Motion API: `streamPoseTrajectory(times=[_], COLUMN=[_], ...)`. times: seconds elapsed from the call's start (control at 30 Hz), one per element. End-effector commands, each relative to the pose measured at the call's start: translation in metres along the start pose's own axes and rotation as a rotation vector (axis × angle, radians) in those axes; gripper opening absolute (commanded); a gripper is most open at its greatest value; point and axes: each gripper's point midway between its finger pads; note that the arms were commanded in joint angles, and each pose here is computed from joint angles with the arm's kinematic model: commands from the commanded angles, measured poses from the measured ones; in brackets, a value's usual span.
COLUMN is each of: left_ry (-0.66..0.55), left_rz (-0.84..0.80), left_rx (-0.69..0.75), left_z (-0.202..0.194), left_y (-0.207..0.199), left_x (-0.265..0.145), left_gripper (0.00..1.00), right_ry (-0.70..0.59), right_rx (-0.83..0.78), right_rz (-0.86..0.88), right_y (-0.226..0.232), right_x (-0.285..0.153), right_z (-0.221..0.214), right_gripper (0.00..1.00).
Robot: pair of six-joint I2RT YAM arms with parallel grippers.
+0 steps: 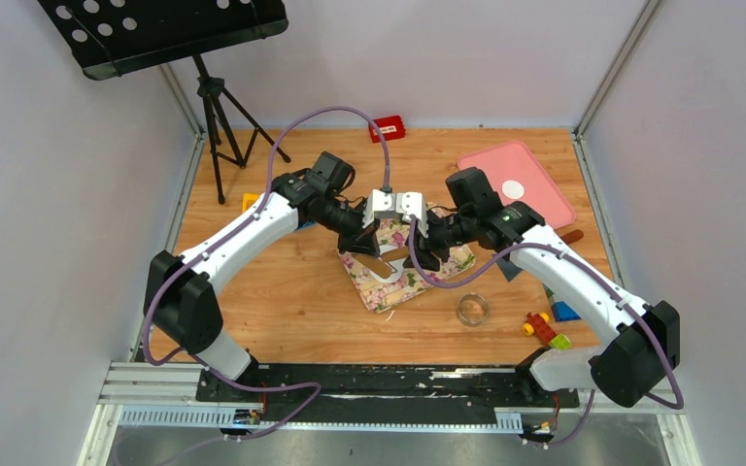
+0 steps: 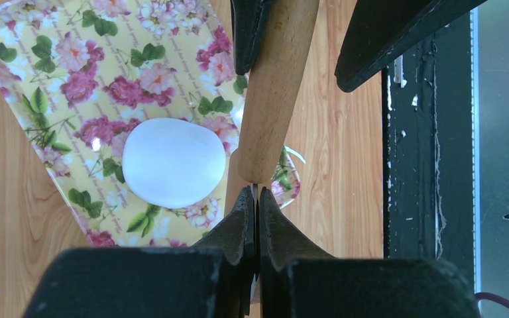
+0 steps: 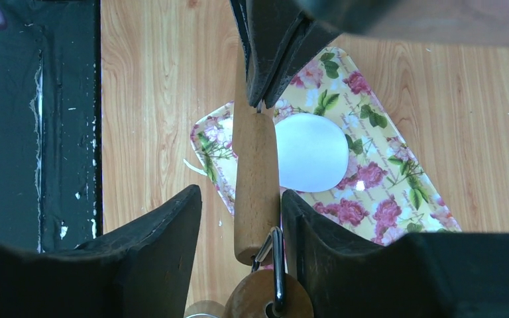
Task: Roll out the dumpling wrappers from the dough
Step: Flatten out the dough on the work surface.
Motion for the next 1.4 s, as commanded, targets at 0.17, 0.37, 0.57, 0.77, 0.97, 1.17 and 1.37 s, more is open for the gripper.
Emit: streamPoseTrajectory(times=[0.17,0.37,0.57,0.77,0.97,1.17,1.37], left_ry=[-0.080,-0.081,-0.081,-0.081,-0.085,-0.087,-0.088], left_rz=[0.017,0.022,0.018,0.021,0.022,0.019,0.019], left_rx=[0.050,0.056,0.053,0.057,0.057,0.057,0.055], left_z=[0.023,0.023,0.023,0.023,0.025,0.025,0.024], left_y=[0.004,0.003,0.002,0.001,0.002,0.002,0.002], left_x=[-0.005,-0.006,-0.006,-0.007,-0.008,-0.007,-0.006], left_gripper=[0.00,0.00,0.00,0.00,0.00,0.00,0.00], right_ry=[-0.006,-0.003,-0.022,-0.026,-0.020,-0.020,-0.014], right_rx=[-0.029,-0.051,-0.056,-0.052,-0.039,-0.029,-0.024], right_rz=[0.021,-0.030,-0.038,-0.032,-0.005,0.022,0.034], right_y=[0.007,0.003,0.003,0.003,0.005,0.009,0.010], right_x=[-0.006,-0.016,-0.022,-0.022,-0.017,-0.012,-0.008], right_z=[0.010,0.014,0.019,0.018,0.013,0.011,0.009], right_gripper=[0.42,0.53,0.52,0.48,0.29,0.34,0.00])
Point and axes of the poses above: each gripper's point midway between its finger pads, its own x axis out along the fingers, its own y axis along the line the jaws close on, z = x × y, and after that the axes turned 5 degrees about -x, right-handed
